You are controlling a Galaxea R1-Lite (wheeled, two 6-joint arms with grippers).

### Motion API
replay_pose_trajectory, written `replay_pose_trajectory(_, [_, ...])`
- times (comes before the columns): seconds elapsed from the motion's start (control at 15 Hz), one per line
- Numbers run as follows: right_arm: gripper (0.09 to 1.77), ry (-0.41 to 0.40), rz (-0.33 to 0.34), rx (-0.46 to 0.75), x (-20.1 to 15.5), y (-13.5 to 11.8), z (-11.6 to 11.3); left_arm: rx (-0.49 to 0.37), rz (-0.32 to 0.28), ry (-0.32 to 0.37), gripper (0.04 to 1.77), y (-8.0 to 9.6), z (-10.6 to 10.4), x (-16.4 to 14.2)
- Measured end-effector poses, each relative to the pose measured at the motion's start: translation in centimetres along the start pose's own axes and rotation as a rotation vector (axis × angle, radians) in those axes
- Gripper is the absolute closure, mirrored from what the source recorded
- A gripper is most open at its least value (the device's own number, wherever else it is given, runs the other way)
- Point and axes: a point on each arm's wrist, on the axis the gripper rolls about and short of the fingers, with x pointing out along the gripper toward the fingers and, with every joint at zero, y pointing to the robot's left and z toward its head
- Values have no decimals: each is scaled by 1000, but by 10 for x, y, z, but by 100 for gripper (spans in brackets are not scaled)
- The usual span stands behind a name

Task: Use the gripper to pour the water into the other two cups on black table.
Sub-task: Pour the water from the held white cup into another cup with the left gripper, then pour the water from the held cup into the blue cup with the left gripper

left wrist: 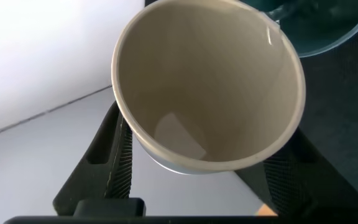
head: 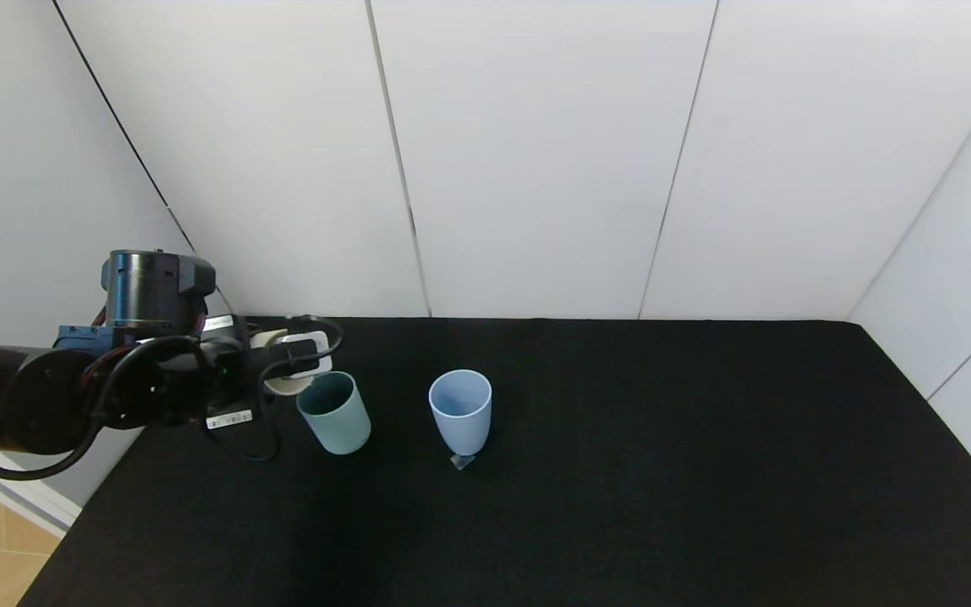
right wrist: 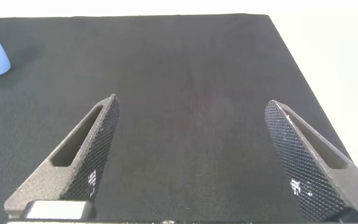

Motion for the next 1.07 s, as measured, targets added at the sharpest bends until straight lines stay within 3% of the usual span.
replay_pose_trajectory(0.33, [15,0,0,0,0,0,0,-118,-6,-44,61,1,-2,-4])
replay_pose_trajectory(0.67, [15,-1,0,0,0,0,0,-292,-6,-89,61,5,-2,-18])
replay_pose_trajectory(1.07, [15,-1,-1,0,0,0,0,-382,9,-168,61,6,21,-40])
